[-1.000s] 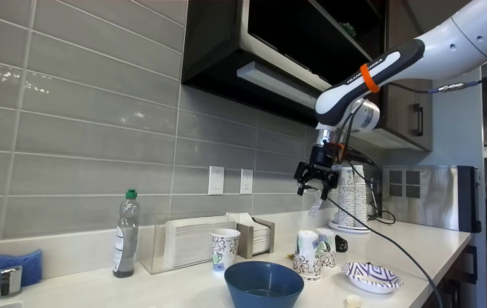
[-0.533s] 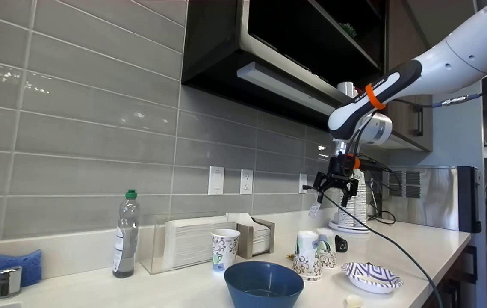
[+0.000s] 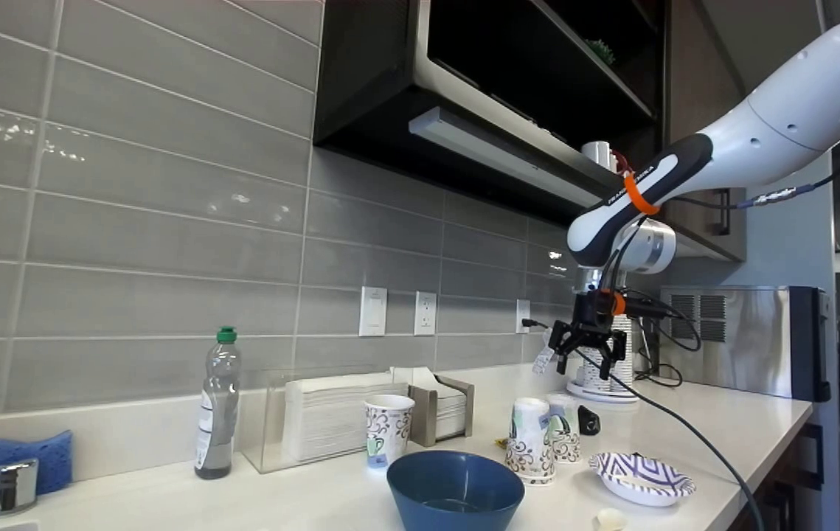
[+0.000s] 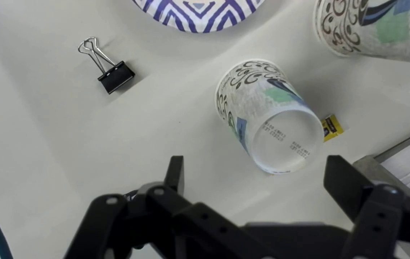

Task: Pick up the paper cup to the far left and stack it on the middle paper cup, pick up the paper cup to the right and stack it on the paper cup to the left

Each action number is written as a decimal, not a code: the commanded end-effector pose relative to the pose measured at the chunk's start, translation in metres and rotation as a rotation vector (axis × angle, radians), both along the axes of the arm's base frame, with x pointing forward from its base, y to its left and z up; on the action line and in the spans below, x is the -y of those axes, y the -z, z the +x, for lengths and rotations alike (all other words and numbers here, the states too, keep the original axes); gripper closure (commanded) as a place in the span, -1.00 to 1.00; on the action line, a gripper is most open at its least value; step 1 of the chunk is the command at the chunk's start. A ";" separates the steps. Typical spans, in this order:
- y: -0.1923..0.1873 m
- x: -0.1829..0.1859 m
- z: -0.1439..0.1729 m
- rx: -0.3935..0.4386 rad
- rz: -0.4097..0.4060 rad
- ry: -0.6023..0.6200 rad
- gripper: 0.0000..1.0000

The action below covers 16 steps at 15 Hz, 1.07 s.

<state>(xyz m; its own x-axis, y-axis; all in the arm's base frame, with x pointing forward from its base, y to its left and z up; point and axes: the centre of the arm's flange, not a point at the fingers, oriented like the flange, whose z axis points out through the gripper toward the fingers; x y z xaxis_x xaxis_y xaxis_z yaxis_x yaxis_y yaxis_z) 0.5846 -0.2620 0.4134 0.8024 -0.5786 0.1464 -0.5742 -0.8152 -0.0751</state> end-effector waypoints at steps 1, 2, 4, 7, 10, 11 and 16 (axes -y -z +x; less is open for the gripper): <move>0.016 0.002 0.010 0.009 0.016 0.007 -1.00; 0.020 0.003 0.011 0.004 0.019 0.009 -1.00; 0.026 0.004 0.011 -0.004 0.022 0.014 -1.00; 0.032 0.005 0.012 -0.010 0.026 0.017 -0.40; 0.036 0.004 0.012 -0.014 0.032 0.016 -0.09; 0.037 0.004 0.012 -0.016 0.034 0.017 0.05; 0.043 0.005 0.012 -0.022 0.044 0.021 0.74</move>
